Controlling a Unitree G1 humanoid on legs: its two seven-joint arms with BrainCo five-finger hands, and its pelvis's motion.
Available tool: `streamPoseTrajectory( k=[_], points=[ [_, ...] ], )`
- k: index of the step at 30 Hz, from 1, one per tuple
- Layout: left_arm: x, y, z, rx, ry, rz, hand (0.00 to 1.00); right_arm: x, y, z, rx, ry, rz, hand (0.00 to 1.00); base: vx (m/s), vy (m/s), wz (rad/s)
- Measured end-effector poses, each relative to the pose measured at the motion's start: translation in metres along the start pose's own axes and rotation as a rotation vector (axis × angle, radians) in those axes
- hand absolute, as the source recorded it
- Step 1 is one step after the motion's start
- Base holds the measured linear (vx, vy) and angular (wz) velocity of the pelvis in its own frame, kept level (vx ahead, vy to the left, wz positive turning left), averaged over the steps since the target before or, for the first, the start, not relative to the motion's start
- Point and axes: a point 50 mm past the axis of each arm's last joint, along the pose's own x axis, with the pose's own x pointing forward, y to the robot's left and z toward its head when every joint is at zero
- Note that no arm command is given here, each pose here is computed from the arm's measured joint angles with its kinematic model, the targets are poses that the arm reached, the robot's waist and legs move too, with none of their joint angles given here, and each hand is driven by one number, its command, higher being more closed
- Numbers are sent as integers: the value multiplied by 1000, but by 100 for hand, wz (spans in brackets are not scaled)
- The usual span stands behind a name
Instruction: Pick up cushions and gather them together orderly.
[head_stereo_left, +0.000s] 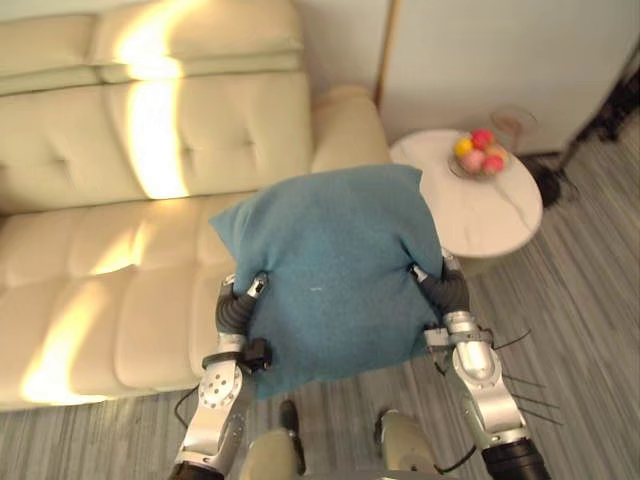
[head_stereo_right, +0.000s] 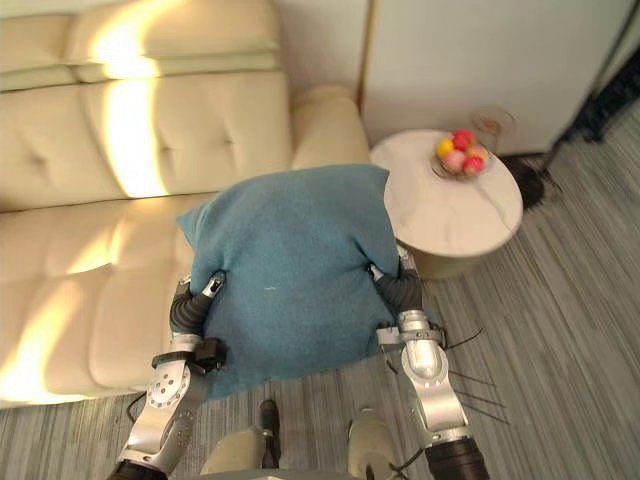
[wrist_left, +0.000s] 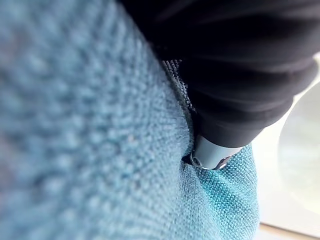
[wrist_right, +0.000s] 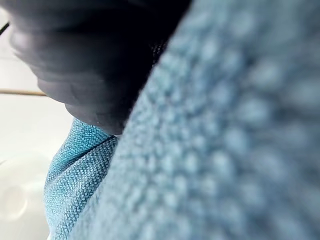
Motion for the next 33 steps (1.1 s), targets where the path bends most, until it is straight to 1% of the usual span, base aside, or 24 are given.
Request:
streamPoseTrajectory(
  k=[2,4,5,9,13,16,23,29,33],
  points=[
    [1,-1,1,-8,-8,6,100,8,0,3,-10,-19,10,100,-214,-210,65],
    [-1,-3,-4,-7,24,-1,100,4,-4,-19,-27,77,-5,100,-289,-184,115],
    [-1,-4,-4,-7,27,-4,100,3,-5,-20,-28,84,-8,100,-327,-130,131],
    [-3,-17,-9,-15,47,-77,100,0,-24,-22,-36,97,-81,100,-296,-100,115],
    [-3,-30,-15,-30,68,-134,100,-9,-35,-24,-14,113,-138,100,-216,97,67],
    [-2,-31,-21,-16,96,-143,100,-17,-35,-30,31,143,-174,100,-132,121,30],
    [-3,-29,-20,14,88,-156,100,-18,-32,-31,72,148,-176,100,-60,93,2],
    [-12,-23,-15,13,76,-143,100,-18,-29,-32,87,149,-138,100,49,62,-20],
    [-18,-20,-19,29,105,-145,100,-28,-28,-40,79,192,-128,100,190,82,40]
  ],
)
